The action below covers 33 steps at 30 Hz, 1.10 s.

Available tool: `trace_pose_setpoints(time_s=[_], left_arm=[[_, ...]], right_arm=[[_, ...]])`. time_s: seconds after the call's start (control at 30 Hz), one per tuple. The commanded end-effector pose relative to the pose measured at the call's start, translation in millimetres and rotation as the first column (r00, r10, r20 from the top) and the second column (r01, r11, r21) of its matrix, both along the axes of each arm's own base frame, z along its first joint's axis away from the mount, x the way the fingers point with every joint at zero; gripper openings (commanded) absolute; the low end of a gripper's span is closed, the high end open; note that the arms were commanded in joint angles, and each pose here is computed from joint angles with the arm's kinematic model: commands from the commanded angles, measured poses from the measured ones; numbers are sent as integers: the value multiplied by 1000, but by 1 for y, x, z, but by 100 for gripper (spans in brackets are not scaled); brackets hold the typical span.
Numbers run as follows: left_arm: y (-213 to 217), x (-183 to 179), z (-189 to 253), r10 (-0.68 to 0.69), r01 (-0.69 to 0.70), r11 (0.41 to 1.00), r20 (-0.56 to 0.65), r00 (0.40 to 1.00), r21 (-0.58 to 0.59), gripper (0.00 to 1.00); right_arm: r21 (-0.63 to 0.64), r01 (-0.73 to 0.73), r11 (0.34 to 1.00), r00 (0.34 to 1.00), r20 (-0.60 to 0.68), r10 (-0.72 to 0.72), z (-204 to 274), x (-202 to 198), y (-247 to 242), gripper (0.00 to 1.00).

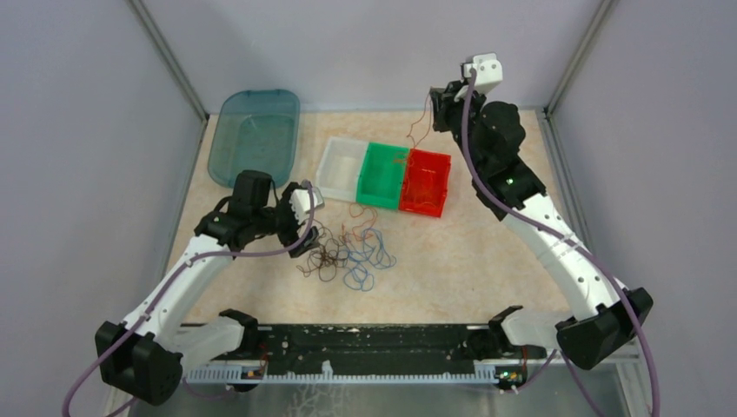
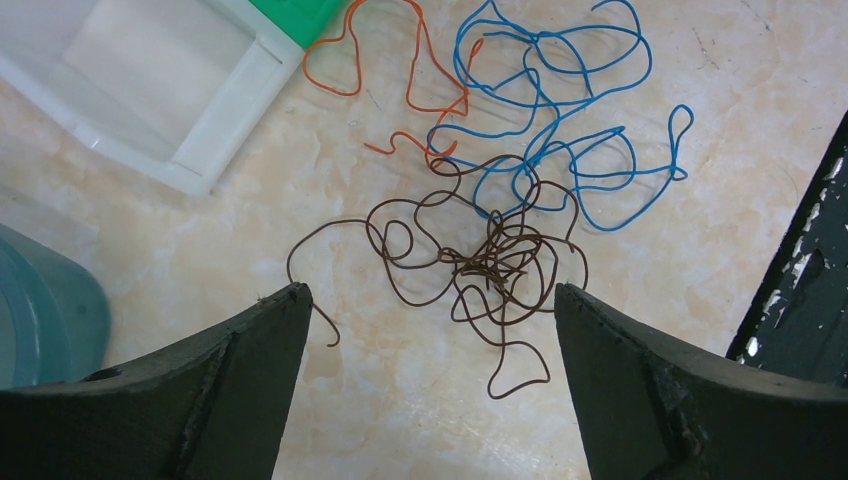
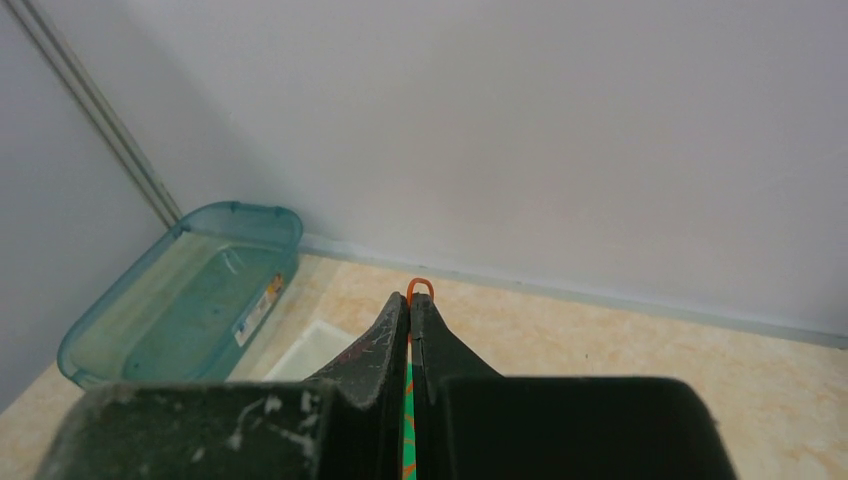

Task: Untangle the cables

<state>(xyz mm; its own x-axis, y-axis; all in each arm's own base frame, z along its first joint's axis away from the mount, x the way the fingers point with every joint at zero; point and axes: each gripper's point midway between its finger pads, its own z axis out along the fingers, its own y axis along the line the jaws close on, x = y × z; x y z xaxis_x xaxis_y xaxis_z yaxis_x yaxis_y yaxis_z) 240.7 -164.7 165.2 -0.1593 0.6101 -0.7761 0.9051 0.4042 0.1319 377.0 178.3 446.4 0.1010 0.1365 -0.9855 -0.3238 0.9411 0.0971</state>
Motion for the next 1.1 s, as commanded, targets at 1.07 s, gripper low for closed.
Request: trace_pose_setpoints(time_s=[1.07], left_arm=[[-2,-1,11,-2,3,1000,31,1000,-30,95]], right_arm=[[-13,232,973,963,-136,-232,-105,49,-61,0]])
